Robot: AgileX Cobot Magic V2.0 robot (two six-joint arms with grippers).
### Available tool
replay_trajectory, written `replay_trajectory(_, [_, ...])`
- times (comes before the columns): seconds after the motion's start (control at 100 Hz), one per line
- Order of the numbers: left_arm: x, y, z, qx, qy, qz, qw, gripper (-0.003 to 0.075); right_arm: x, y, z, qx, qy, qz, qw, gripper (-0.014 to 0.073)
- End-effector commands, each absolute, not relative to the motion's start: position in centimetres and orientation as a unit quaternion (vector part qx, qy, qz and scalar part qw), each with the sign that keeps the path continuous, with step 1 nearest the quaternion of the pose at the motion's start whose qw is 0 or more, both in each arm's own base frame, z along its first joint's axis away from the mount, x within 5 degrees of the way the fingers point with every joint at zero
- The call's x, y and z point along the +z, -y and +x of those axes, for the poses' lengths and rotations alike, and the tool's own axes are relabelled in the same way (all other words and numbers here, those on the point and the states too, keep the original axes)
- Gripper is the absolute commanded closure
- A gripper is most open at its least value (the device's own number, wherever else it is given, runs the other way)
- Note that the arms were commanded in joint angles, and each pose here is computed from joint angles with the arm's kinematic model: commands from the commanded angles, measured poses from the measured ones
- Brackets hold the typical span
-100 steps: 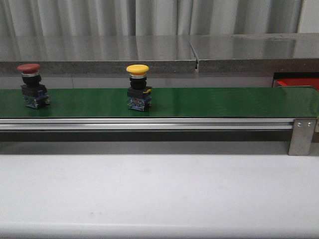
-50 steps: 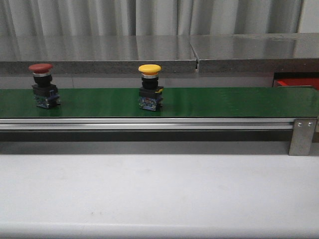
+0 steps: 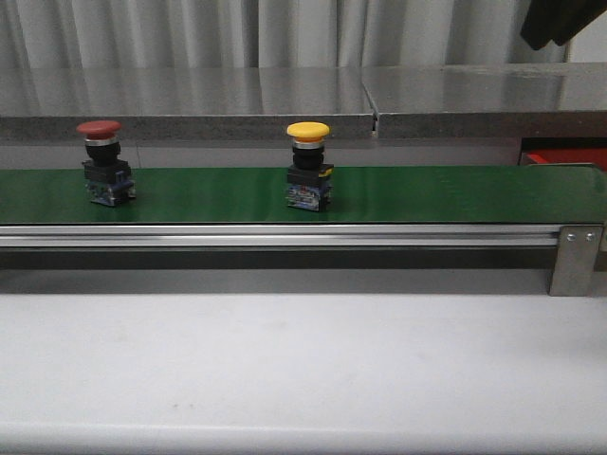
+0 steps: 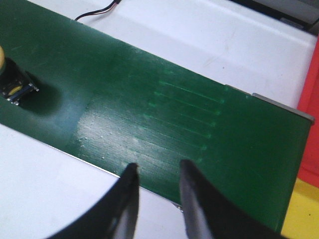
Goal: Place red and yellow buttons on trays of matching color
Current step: 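Lower the right gripper onto the yellow button and grasp it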
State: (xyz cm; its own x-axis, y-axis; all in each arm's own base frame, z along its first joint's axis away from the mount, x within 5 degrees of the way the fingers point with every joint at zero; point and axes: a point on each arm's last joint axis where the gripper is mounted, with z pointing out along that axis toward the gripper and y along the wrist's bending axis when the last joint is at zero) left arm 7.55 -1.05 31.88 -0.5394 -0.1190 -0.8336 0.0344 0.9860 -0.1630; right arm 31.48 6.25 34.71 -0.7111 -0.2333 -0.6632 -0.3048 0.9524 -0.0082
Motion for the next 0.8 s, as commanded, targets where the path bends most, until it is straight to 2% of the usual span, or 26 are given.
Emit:
replay_trajectory(0.0, [33.2, 1.1, 7.8, -0.09, -0.852, -0.031, 0.515, 0.0741, 37.0, -6.3, 31.6, 0.053, -0.906, -0.148, 0.392, 0.0151])
replay_trajectory(0.07, [33.2, 1.1, 7.8, -0.09, -0.852, -0.031, 0.515, 0.0741, 36.7, -6.4, 31.9, 0.053, -0.911, -0.15, 0.381, 0.0076])
replay_trajectory(0.17, [33.2, 1.1, 7.8, -0.09, -0.852, -0.031, 0.515, 0.0741, 36.4, -6.6, 32.3, 0.053, -0.914, -0.166, 0.367, 0.0029])
replay_trajectory(0.53, [33.2, 1.1, 7.8, -0.09, -0.852, -0.031, 0.515, 0.0741, 34.3, -9.4, 34.4, 0.077, -0.897, -0.286, 0.327, 0.0029])
replay_trajectory(0.79, [33.2, 1.1, 7.8, -0.09, -0.852, -0.031, 0.515, 0.0741, 32.2, -12.1, 35.8, 0.091, -0.883, -0.324, 0.327, 0.0029])
